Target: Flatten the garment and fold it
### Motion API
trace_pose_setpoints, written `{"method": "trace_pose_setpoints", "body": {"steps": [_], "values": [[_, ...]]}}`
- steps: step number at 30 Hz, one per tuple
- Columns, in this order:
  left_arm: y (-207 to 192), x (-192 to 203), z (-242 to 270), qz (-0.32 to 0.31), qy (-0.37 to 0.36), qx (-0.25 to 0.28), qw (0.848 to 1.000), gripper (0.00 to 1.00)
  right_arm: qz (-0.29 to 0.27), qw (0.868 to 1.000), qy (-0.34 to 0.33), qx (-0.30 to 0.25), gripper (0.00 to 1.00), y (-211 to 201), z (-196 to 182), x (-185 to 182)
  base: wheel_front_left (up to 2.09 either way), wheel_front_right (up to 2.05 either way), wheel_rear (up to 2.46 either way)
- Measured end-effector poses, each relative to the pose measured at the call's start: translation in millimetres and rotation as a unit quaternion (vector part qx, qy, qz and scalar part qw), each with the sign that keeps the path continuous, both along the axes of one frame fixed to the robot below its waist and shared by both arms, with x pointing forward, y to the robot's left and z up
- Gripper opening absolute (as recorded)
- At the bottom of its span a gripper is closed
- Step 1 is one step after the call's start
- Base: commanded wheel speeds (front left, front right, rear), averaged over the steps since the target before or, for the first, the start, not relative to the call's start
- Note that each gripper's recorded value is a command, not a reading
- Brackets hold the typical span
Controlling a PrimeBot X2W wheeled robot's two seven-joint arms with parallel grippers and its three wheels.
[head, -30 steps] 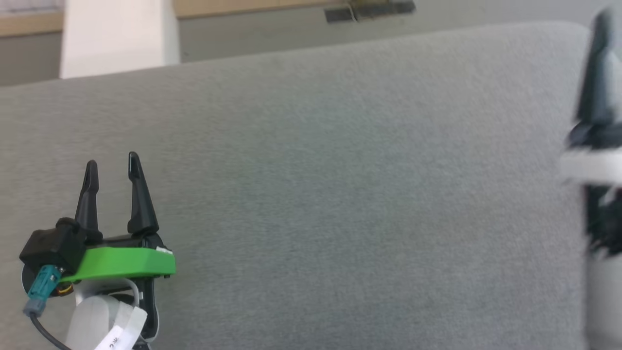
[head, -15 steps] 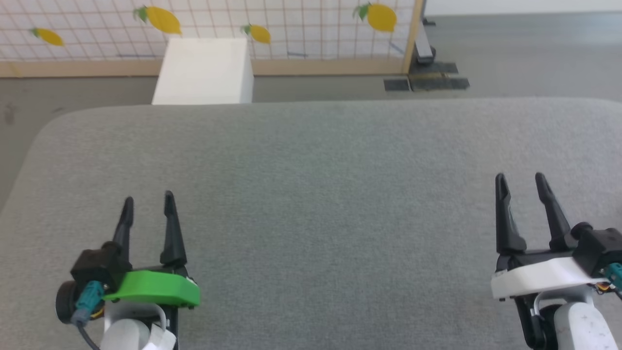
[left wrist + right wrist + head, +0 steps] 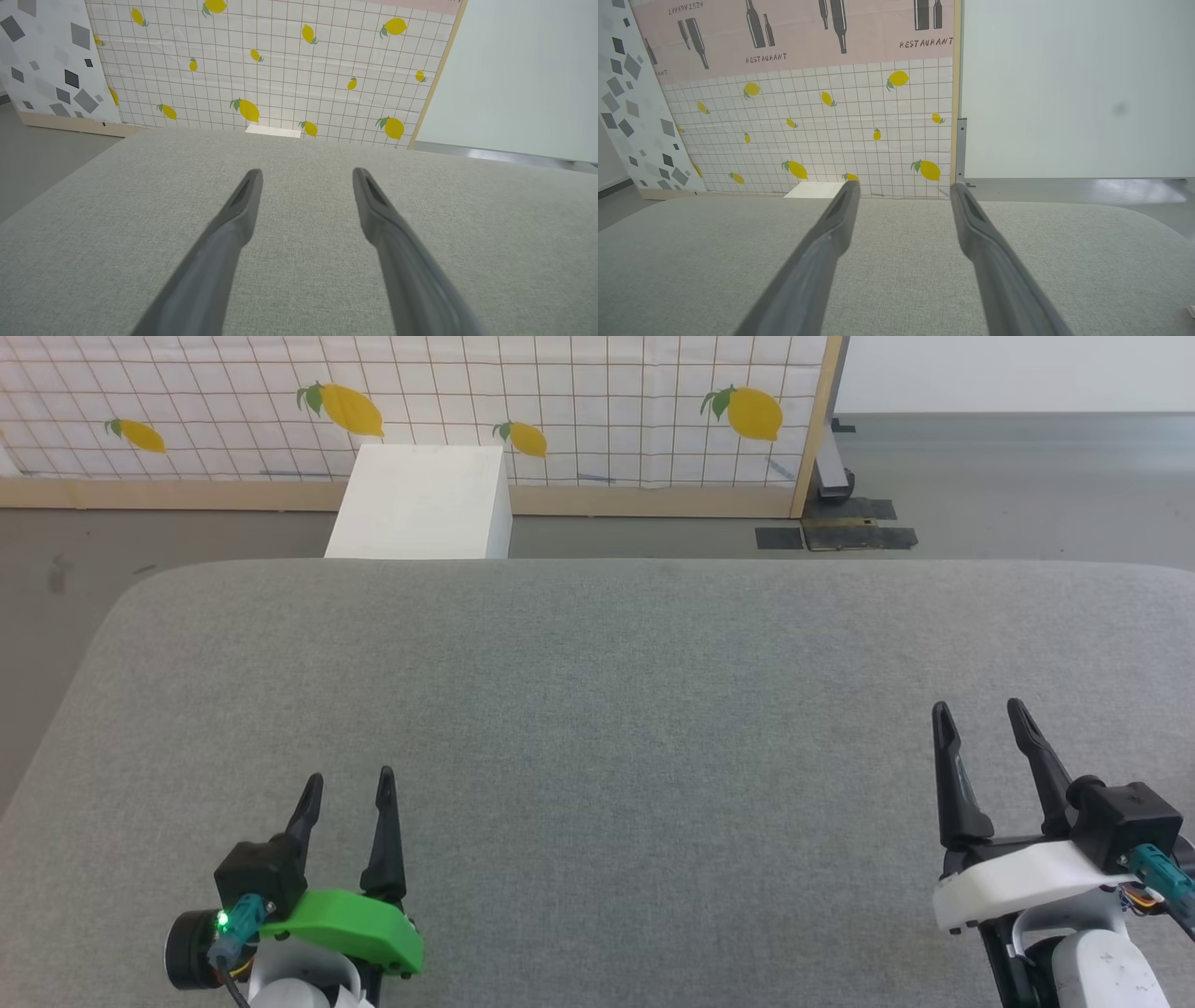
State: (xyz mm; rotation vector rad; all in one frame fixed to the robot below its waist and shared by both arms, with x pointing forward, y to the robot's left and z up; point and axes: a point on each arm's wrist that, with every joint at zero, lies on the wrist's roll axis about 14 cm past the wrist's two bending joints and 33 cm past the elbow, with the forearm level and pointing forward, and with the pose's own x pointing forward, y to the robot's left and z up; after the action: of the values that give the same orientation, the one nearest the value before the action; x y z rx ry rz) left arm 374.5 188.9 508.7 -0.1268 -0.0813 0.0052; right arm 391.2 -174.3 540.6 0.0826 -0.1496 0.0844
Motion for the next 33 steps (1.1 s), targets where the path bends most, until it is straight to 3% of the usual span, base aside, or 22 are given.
{"method": "trace_pose_setpoints", "body": {"steps": [5,6,33], "values": [[-2.2,0.1,-4.2,-0.003,0.007,0.0,1.0,1.0,-0.001,1.0,0.004,0.001,1.0,-0.7,-2.1,-0.3,0.0,0.0,0.0],[-2.8,0.1,-4.6,-0.004,0.007,0.0,1.0,0.0,-0.001,1.0,0.004,0.001,0.0,-0.8,-2.1,-0.4,0.0,0.0,0.0],[-5.2,3.0,2.7,-0.008,0.007,0.013,1.0,0.0,0.002,1.0,0.009,-0.007,0.0,1.2,-0.2,-0.8,0.0,0.0,0.0]]}}
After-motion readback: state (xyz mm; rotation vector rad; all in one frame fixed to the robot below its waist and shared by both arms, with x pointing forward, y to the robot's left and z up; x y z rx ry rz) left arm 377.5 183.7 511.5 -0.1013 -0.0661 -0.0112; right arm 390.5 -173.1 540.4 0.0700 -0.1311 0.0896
